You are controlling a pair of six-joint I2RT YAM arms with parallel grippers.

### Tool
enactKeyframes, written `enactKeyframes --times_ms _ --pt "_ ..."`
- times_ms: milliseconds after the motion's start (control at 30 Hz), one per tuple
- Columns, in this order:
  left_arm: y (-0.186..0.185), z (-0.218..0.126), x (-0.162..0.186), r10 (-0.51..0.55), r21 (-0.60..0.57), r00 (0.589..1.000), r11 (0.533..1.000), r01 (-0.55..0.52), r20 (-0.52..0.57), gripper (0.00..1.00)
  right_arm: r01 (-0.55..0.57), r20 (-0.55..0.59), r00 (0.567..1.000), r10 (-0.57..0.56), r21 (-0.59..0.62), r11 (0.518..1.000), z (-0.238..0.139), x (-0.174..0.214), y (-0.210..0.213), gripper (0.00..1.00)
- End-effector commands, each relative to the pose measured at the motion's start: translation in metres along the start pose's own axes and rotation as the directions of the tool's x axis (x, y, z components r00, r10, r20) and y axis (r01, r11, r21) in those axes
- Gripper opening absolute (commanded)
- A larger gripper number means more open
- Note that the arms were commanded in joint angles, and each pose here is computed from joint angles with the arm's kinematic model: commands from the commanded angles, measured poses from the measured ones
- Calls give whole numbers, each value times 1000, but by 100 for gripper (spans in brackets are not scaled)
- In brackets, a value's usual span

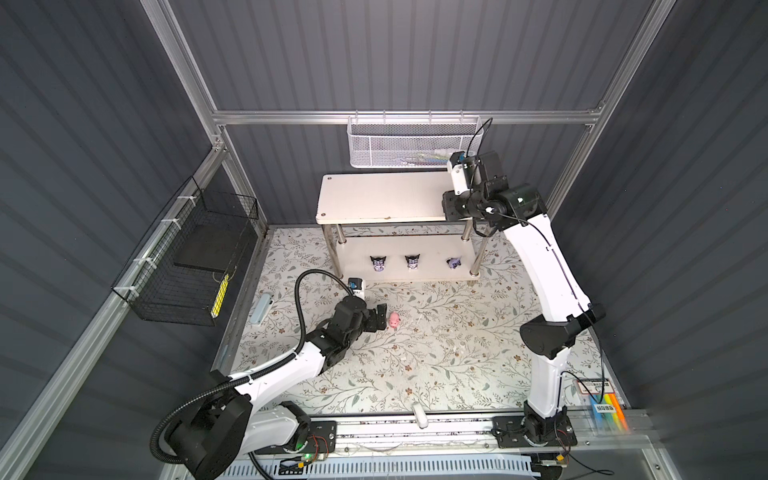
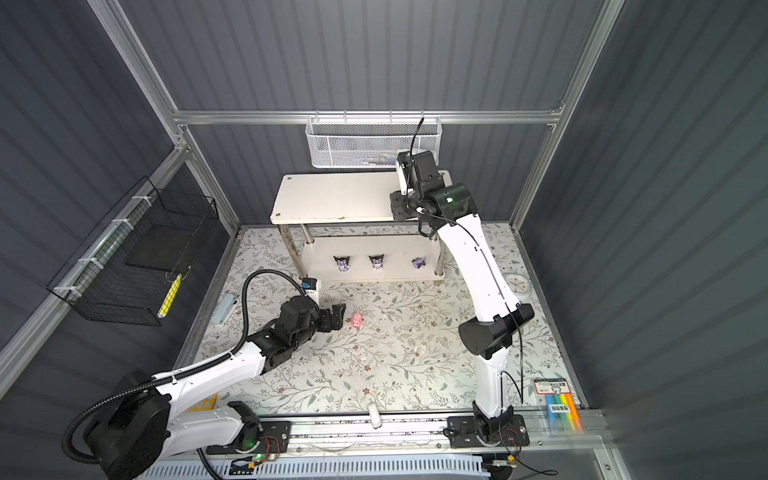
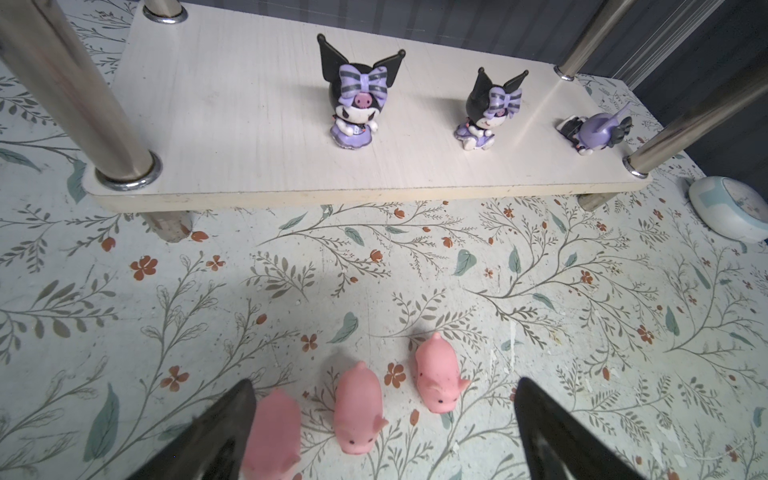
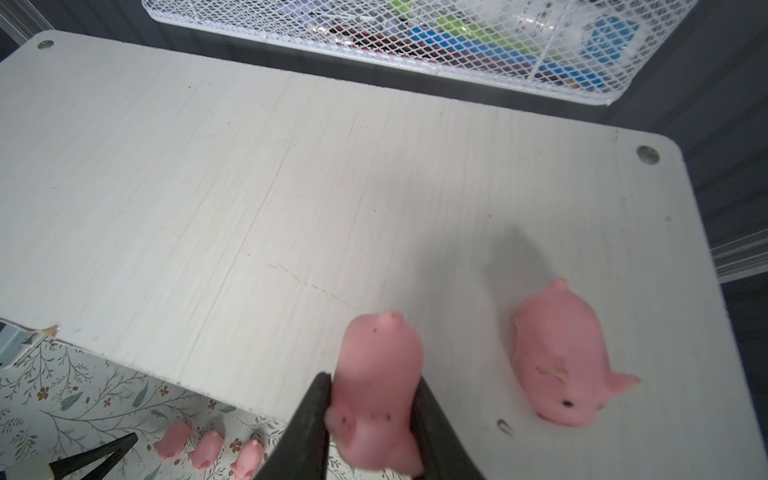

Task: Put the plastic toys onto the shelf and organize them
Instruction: 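Lower the pink pig onto the shelf top and open the right gripper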

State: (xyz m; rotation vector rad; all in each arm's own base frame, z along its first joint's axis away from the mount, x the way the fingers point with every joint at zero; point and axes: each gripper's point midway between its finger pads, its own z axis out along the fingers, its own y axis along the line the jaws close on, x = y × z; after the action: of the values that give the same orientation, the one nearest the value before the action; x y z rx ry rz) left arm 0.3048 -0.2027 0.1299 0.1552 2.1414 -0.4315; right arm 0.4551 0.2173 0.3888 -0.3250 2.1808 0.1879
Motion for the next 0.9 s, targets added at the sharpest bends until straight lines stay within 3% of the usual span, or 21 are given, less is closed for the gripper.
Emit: enactKeyframes --times_ms 0,867 --pt "3 3 6 4 -1 1000 1000 -4 -8 97 1 10 1000 -1 -1 1000 5 -4 -3 32" --pt "7 6 7 3 -3 1000 1000 -3 -15 97 -17 18 1000 17 -3 1000 26 -8 -8 34"
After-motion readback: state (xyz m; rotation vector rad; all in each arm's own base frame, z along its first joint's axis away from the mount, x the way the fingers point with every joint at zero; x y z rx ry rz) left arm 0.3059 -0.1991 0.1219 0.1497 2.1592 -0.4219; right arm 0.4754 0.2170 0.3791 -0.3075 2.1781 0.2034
